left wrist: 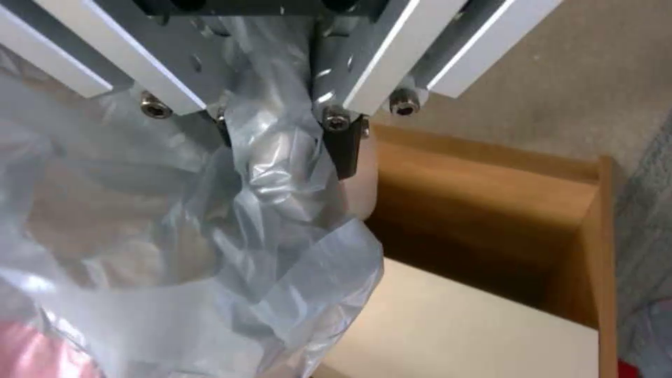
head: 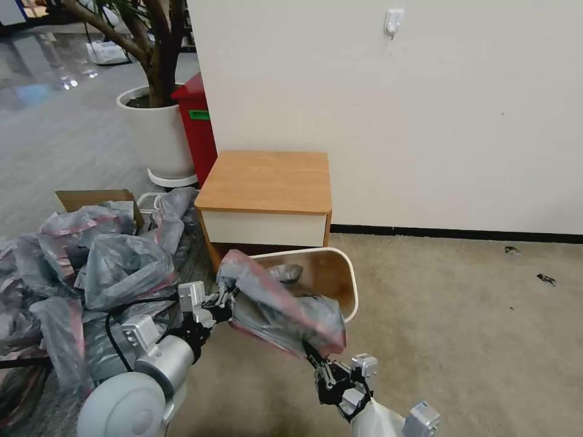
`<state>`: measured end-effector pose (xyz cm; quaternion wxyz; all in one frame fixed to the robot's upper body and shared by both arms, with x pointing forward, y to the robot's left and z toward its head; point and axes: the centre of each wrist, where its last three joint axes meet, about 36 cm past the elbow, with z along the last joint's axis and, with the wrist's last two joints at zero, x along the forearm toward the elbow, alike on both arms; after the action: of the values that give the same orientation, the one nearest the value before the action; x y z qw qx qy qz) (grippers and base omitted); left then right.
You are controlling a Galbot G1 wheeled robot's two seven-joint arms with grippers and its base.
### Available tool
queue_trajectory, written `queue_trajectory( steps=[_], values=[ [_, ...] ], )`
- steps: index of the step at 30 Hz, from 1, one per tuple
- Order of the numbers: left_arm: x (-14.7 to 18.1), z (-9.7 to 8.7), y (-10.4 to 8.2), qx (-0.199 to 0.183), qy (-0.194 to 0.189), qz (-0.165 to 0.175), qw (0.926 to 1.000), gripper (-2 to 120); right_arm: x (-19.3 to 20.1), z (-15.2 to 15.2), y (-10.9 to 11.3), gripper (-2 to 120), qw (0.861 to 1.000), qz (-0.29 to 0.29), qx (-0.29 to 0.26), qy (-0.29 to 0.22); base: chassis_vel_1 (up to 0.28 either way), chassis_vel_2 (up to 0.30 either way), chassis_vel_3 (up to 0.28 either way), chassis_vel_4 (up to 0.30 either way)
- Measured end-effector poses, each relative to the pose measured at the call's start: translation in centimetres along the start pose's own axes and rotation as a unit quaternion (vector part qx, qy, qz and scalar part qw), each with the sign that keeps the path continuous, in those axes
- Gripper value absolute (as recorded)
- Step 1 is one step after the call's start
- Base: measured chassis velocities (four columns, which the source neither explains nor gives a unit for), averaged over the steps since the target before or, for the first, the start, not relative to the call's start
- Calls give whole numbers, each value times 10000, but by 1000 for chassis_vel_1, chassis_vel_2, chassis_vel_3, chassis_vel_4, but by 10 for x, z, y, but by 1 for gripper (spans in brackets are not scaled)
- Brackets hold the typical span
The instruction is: Pick up the garbage bag from the table and place it over the trash can.
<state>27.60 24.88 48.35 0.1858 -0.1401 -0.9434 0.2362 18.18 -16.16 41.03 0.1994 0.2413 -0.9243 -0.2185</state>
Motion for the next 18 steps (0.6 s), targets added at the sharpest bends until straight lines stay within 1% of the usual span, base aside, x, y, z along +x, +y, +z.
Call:
queue_trajectory(
  steps=[3,6,7,10,11,15,18],
  values=[
    [1,0,-1,28,30,1,10000,4,-1,1,-3,0,10000,36,68,7,0,0,0,0],
    [3,-1,-2,57,179,-49,9998,4,-2,3,-9,0,9994,120,312,-43,0,0,0,0],
    [3,-1,-2,57,179,-49,9998,4,-2,3,-9,0,9994,120,312,-43,0,0,0,0],
    [5,-2,-2,-25,500,-232,9985,4,2,1,-8,0,9982,139,574,-87,0,0,0,0],
    [5,-2,-2,-25,500,-232,9985,4,2,1,-8,0,9982,139,574,-87,0,0,0,0],
    [6,-1,1,-103,795,-364,9961,4,9,-3,-3,0,9969,95,769,-124,0,0,0,0],
    [6,1,2,-111,882,-398,9952,4,13,-4,-1,0,9967,71,803,-97,0,0,0,0]
  ],
)
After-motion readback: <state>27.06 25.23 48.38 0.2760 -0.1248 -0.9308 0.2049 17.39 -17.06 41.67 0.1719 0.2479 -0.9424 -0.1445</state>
